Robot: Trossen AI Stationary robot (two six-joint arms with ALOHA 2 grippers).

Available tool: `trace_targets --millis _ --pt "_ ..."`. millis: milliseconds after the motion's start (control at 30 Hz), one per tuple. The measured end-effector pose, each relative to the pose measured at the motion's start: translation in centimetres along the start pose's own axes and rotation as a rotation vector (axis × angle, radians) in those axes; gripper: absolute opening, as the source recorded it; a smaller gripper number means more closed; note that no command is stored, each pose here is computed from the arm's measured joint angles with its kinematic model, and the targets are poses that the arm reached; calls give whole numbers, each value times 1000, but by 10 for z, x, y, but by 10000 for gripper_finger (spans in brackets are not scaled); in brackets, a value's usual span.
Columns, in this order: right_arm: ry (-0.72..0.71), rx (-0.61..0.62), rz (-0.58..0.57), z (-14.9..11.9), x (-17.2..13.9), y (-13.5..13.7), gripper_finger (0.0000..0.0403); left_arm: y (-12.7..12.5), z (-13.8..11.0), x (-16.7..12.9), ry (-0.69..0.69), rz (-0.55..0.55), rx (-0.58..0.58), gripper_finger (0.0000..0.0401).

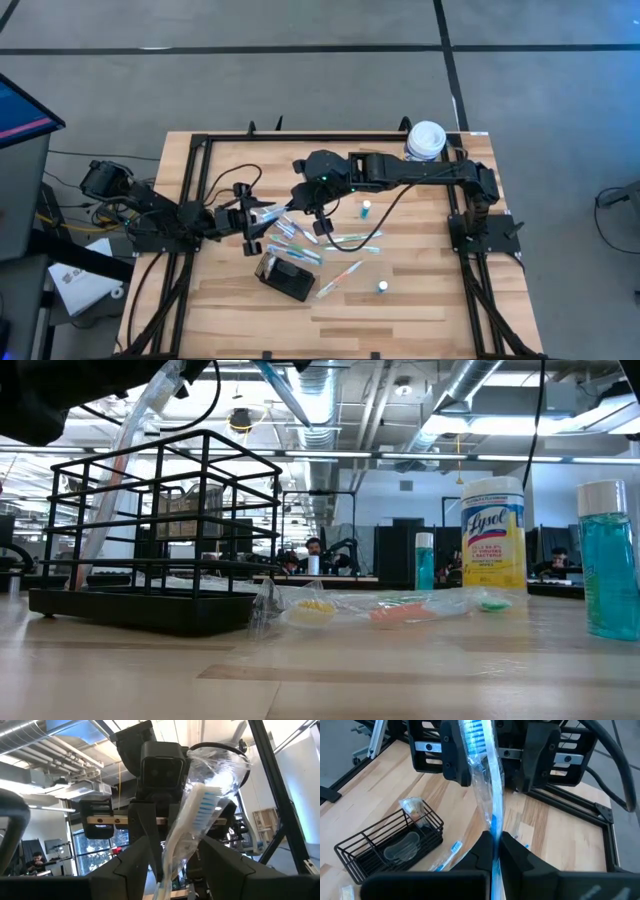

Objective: Pick & Place toothbrushing station
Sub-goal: Put the blue toothbrush into the mesh organizer

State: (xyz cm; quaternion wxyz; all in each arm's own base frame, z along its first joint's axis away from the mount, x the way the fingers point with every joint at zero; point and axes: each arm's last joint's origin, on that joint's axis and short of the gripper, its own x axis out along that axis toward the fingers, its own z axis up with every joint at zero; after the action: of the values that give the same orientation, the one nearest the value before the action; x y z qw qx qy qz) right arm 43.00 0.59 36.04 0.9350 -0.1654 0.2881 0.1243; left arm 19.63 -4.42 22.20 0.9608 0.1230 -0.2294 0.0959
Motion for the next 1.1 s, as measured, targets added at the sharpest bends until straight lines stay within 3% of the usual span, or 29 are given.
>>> trace_targets --millis 167,533,900,1100 --pt "-10 -2 -3 1 0 0 6 0 0 0 1 -2 0 158" --pt "-32 -4 6 3 0 0 6 5 -1 2 -28 -36 10 88" --pt "-41 -5 13 3 0 0 7 8 1 8 -70 -80 11 73" --pt "-39 2 16 3 0 0 11 8 2 9 -76 -77 21 15"
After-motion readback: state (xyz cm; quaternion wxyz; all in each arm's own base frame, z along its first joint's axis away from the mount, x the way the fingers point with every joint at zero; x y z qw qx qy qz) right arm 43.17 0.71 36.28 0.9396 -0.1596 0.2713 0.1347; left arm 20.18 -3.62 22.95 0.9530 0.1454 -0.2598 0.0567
